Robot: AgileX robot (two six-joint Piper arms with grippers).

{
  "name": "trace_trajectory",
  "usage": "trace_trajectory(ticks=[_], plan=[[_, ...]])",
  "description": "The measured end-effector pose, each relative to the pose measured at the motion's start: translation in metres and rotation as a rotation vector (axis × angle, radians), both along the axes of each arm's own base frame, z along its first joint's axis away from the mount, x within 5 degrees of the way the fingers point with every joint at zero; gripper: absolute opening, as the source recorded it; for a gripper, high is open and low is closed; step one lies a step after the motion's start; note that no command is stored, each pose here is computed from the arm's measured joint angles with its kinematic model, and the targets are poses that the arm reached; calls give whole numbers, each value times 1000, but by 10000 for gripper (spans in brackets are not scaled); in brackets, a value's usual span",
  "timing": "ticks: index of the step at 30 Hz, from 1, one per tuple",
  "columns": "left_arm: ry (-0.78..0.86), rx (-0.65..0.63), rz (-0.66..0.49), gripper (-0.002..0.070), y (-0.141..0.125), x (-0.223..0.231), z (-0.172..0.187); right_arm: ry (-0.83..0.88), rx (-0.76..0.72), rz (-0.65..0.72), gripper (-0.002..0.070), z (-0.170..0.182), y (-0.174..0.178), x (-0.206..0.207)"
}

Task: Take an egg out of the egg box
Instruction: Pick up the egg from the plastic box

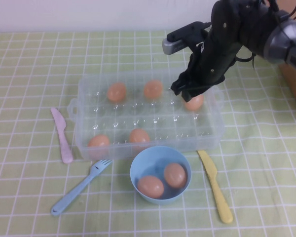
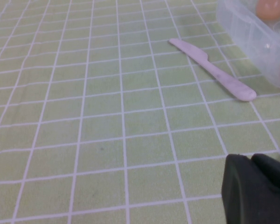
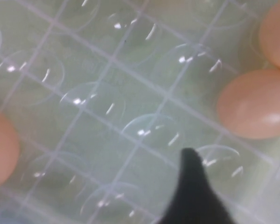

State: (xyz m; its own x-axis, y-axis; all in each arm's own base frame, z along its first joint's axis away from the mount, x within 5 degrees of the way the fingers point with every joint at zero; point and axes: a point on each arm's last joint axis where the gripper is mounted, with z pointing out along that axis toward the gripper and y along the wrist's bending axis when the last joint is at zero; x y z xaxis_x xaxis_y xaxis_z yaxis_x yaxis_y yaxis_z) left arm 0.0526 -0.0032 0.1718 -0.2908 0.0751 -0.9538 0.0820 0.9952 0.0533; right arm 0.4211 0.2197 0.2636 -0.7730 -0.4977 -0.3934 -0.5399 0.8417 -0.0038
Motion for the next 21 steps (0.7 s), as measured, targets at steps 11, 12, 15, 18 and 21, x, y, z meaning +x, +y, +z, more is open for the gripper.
trace_trajectory(ticks=[11, 12, 15, 18, 21], plan=[[0, 0, 0, -4, 0, 0, 0, -56, 30, -65, 483, -24, 7, 18], [0, 0, 0, -4, 0, 0, 0, -61, 23, -66, 483, -25, 6, 19], [0, 0, 0, -4, 0, 0, 0, -64, 8, -76, 483, -32, 6, 22], [0, 0, 0, -5, 0, 0, 0, -68, -13, -81, 483, -40, 6, 25], [0, 0, 0, -4, 0, 0, 0, -65, -27, -86, 483, -48, 6, 28]])
